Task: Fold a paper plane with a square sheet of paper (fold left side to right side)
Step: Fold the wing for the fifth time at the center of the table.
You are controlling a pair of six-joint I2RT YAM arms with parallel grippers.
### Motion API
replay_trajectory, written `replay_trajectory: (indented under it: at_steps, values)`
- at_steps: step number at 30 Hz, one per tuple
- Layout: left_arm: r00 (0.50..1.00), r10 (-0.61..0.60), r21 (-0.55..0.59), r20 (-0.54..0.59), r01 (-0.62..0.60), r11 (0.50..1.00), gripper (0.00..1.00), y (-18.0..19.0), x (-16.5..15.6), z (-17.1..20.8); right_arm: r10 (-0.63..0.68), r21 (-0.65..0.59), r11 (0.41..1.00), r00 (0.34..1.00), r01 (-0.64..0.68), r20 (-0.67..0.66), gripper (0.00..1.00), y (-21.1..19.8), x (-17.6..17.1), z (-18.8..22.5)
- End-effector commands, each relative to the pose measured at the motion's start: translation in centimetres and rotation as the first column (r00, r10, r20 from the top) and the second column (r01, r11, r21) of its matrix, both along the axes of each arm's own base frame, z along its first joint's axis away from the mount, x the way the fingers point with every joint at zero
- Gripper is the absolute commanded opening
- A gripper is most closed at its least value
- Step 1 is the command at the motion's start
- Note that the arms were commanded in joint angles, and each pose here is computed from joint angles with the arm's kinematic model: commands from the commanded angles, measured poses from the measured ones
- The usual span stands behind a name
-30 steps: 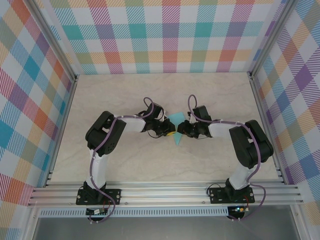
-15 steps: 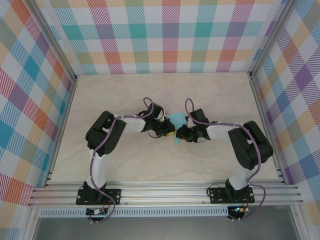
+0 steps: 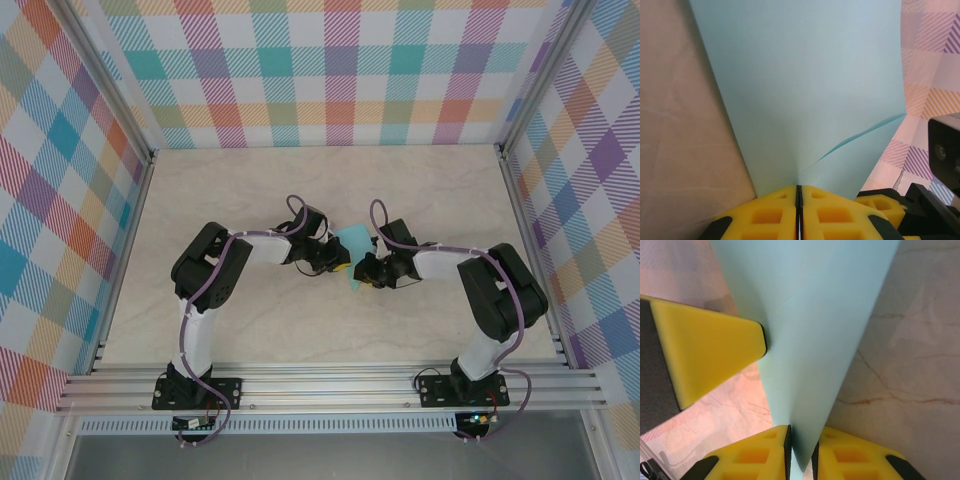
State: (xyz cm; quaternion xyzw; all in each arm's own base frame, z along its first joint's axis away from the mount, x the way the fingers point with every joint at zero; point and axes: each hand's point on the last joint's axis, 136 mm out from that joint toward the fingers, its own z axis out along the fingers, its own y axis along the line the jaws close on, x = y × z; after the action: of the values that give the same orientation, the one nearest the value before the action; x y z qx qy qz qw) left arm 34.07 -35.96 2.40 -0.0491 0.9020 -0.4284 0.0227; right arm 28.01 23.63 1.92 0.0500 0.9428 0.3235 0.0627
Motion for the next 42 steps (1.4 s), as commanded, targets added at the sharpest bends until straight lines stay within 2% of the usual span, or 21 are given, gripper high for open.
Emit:
replay_trajectory:
  at_steps: [1,14,21,26,30,42]
  values:
    - [0.998,0.028,0.087,-0.061,-0.022,0.996,0.09,0.9,-0.8,-3.0,0.027,0.013,1.0,0.999,-0.027,-0.033,0.18,0.6,-1.1,1.0]
    - [0.998,0.027,0.093,-0.059,-0.021,0.995,0.08,1.0,-0.8,-3.0,0.053,0.011,0.999,0.997,-0.052,-0.056,0.12,1.0,-1.5,1.1]
    - [0.998,0.027,0.097,-0.061,-0.021,0.995,0.08,1.0,-0.8,-3.0,0.063,0.019,0.998,0.997,-0.062,-0.055,0.0,1.2,-1.5,1.2]
    - [0.998,0.028,0.1,-0.064,-0.022,0.995,0.07,1.0,-0.8,-3.1,0.062,0.018,0.998,0.997,-0.062,-0.05,0.0,1.2,-1.5,1.3]
    - [0.998,0.028,0.104,-0.064,-0.021,0.994,0.07,1.1,-0.9,-3.1,0.064,-0.001,0.998,0.998,-0.064,-0.026,0.17,0.9,-0.8,1.3]
    - [0.998,0.027,0.105,-0.061,-0.021,0.994,0.06,1.1,-0.9,-3.1,0.044,0.026,0.999,0.996,-0.046,0.074,0.32,-0.2,4.5,2.8]
